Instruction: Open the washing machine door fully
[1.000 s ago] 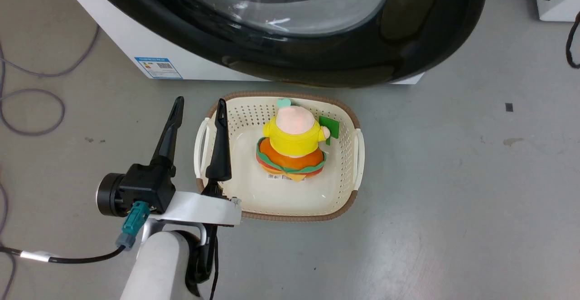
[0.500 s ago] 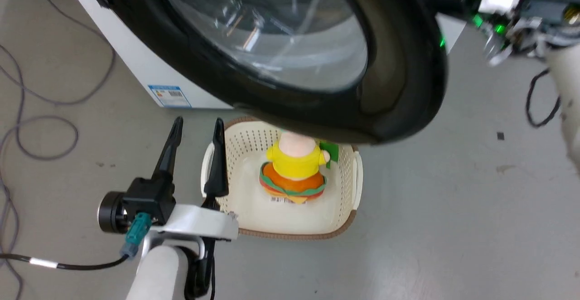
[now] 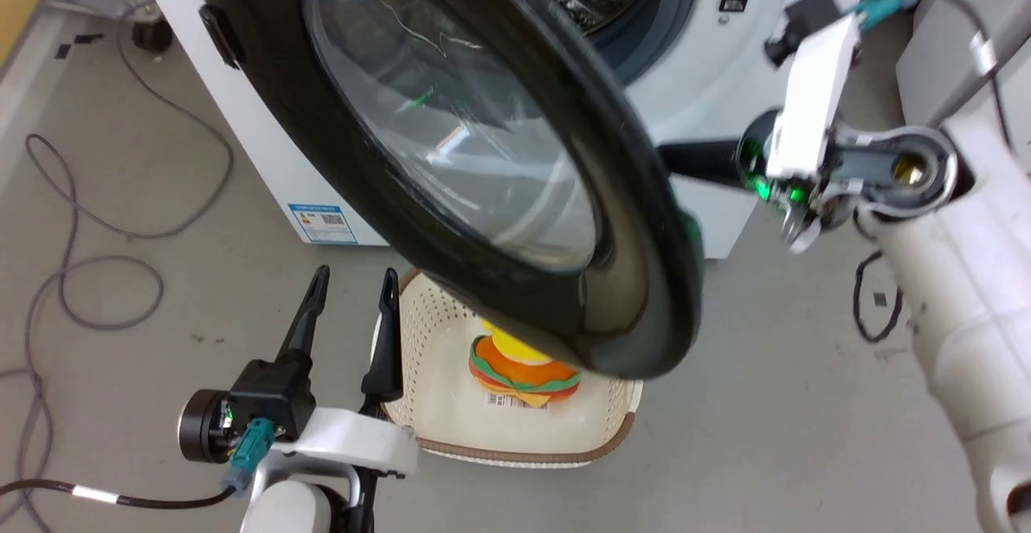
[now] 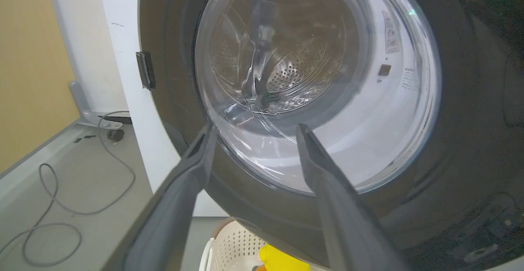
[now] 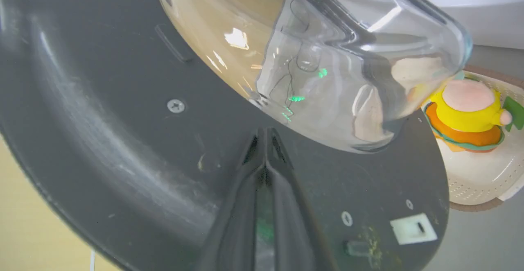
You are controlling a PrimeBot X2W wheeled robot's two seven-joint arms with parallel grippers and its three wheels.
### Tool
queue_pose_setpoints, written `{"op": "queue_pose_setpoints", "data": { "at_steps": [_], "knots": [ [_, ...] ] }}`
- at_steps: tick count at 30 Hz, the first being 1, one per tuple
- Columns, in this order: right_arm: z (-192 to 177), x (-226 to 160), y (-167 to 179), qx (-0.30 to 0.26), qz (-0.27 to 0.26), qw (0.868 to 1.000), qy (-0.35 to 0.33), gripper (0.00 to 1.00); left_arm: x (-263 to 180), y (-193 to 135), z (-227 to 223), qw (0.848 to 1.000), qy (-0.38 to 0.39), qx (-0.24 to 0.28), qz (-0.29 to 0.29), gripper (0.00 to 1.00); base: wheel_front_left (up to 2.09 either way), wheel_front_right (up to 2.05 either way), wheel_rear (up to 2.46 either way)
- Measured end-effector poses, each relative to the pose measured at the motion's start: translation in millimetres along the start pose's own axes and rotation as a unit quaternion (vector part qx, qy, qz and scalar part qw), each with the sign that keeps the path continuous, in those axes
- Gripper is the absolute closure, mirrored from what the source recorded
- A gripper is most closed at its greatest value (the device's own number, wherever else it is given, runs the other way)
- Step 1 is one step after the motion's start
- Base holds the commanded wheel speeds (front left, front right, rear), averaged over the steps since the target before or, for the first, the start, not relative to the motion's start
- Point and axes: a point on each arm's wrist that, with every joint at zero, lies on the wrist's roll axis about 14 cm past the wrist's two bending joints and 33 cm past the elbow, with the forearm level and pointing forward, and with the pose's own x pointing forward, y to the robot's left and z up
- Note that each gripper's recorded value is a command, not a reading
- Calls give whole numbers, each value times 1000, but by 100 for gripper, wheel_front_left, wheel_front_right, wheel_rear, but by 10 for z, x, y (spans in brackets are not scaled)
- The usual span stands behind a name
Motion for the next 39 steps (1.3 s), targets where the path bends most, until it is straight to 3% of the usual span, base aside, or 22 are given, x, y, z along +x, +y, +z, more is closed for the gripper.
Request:
{"op": "queue_pose_setpoints", "data": {
  "at_steps": [22, 26, 29, 30, 31, 32, 33, 36, 39],
  "knots": [
    [-1024, 218, 206, 36, 70, 992, 98, 100, -263, 56, 19, 1000, 6, 6, 9, 0, 0, 0, 0],
    [-1103, 225, 196, 49, 78, 991, 97, 100, -249, 39, 5, 1000, 8, 5, 7, 0, 0, 0, 0],
    [-1048, 213, 162, 68, 86, 992, 57, 100, -237, 18, -13, 1000, 10, 4, 3, 0, 0, 0, 0],
    [-992, 198, 141, 75, 87, 993, 33, 87, -234, 13, -18, 1000, 10, 4, 3, 0, 0, 0, 0],
    [-937, 176, 122, 82, 89, 993, 10, 65, -230, 8, -22, 1000, 11, 4, 2, 0, 0, 0, 0],
    [-868, 144, 96, 90, 90, 992, -19, 38, -228, 4, -26, 1000, 11, 3, 2, 0, 0, 0, 0],
    [-788, 106, 61, 101, 92, 989, -52, 0, -226, 1, -29, 1000, 12, 3, 1, 0, 0, 0, 0],
    [-618, -53, -87, 132, 86, 977, -143, 0, -224, -14, -27, 1000, 11, 3, -1, 0, 0, 0, 0],
    [-446, -308, -330, 171, 68, 949, -255, 0, -234, -19, -23, 1000, 11, 3, -2, 0, 0, 0, 0]
  ]
}}
